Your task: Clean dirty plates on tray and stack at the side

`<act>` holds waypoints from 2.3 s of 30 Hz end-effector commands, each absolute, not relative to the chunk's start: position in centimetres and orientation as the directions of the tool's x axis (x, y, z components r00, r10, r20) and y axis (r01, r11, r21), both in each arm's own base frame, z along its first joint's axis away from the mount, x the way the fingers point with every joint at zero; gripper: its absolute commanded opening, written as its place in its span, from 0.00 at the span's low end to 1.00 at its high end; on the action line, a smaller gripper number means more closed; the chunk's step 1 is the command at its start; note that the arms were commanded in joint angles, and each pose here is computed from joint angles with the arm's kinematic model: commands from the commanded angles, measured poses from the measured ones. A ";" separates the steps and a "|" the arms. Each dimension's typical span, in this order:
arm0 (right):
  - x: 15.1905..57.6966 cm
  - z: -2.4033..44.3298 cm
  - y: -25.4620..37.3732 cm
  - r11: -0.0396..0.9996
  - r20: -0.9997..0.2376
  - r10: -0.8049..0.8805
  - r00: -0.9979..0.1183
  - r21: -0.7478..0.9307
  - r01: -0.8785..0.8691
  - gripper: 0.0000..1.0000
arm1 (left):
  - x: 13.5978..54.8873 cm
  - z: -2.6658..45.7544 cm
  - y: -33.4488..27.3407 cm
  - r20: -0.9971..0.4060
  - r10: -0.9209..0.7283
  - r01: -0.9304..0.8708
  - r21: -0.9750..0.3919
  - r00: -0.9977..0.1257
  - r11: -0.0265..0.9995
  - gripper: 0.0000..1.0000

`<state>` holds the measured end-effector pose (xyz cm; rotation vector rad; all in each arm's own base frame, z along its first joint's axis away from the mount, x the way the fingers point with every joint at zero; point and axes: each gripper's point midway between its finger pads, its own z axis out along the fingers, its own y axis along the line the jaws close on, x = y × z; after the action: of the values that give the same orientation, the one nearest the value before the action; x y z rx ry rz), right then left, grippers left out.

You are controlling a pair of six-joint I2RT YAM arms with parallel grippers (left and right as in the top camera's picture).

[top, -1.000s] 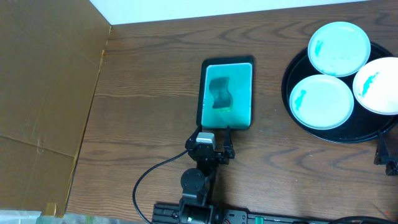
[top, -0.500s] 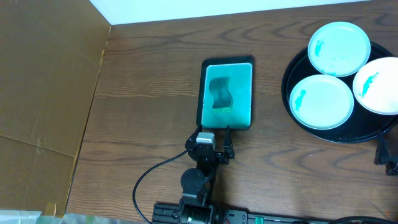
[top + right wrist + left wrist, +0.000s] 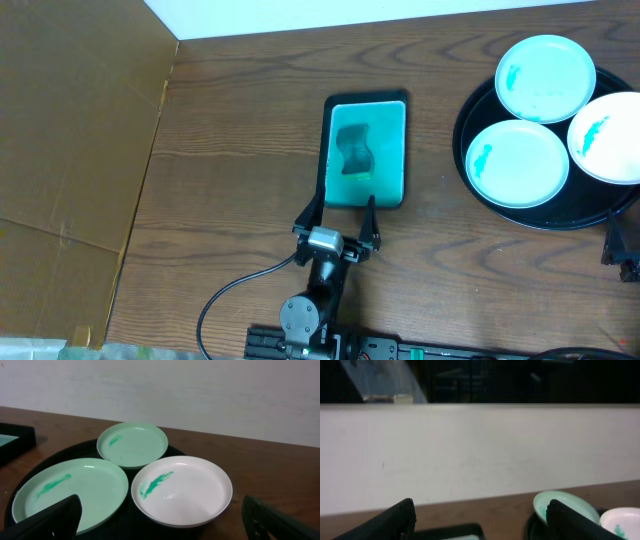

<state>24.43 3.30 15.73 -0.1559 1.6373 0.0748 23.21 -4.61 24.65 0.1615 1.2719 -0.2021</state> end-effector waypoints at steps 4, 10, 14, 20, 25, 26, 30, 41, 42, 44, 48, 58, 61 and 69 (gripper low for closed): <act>24.4 15.7 3.3 0.987 -0.996 -0.064 -0.065 -0.054 -0.150 0.99 | 22.6 30.3 -3.9 -0.931 -0.016 0.188 0.056 0.364 0.981 0.84; 24.4 15.7 3.3 0.987 -0.996 -0.064 -0.065 -0.054 -0.150 0.99 | 28.9 32.9 -4.3 -0.999 0.030 0.195 0.025 -0.019 0.981 0.84; 24.4 15.7 3.3 0.987 -0.996 -0.065 -0.066 -0.054 -0.150 0.99 | 32.3 30.6 -7.3 -0.938 0.096 0.356 -0.031 -0.332 0.934 0.84; 24.4 15.7 3.3 0.987 -0.996 -0.065 -0.066 -0.054 -0.150 0.99 | 38.5 26.5 -5.9 -0.826 0.067 0.222 -0.072 -0.560 0.972 0.84; 24.4 15.7 3.3 0.987 -0.996 -0.065 -0.066 -0.054 -0.150 0.99 | 40.9 23.1 -2.6 -0.673 -0.125 -0.084 -0.093 -0.729 0.992 0.84; 24.4 15.7 3.3 0.987 -0.996 -0.065 -0.066 -0.054 -0.150 0.99 | 41.3 22.5 -2.7 -0.655 -0.124 -0.086 -0.090 -0.745 0.992 0.84; 24.4 15.7 3.3 0.987 -0.996 -0.065 -0.066 -0.054 -0.150 0.99 | 42.1 19.2 -2.8 -0.593 -0.118 -0.090 -0.077 -0.796 0.993 0.84; 24.4 15.7 3.3 0.987 -0.996 -0.065 -0.066 -0.054 -0.150 0.99 | 43.0 11.2 -0.5 -0.447 -0.249 -0.260 -0.038 -0.859 0.965 0.98; 24.4 15.7 3.3 0.987 -0.996 -0.065 -0.066 -0.054 -0.150 0.99 | 42.9 10.2 -0.5 -0.425 -0.247 -0.260 -0.029 -0.871 0.965 0.98; 24.4 15.7 3.3 0.987 -0.996 -0.065 -0.066 -0.054 -0.150 0.99 | 43.0 8.7 -0.5 -0.396 -0.248 -0.262 -0.019 -0.884 0.965 0.98; 24.4 15.7 3.3 0.987 -0.996 -0.065 -0.066 -0.054 -0.150 0.99 | 43.5 5.6 -0.5 -0.358 -0.281 -0.295 -0.018 -0.891 0.955 0.98; 24.4 15.7 3.3 0.987 -0.996 -0.065 -0.066 -0.054 -0.150 0.99 | 43.6 2.0 1.1 -0.309 -0.306 -0.329 0.024 -0.900 0.944 0.98; 24.4 15.7 3.3 0.987 -0.996 -0.065 -0.066 -0.054 -0.150 0.99 | 43.6 1.8 1.8 -0.309 -0.320 -0.345 0.028 -0.896 0.938 0.98; 24.4 15.7 3.3 0.987 -0.996 -0.065 -0.066 -0.054 -0.150 0.99 | 44.5 1.9 1.2 -0.328 -0.327 -0.335 -0.033 -0.887 0.942 0.97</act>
<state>24.43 3.32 15.70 -0.1569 1.6388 0.0758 44.37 1.55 2.29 -0.4745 2.7576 0.0729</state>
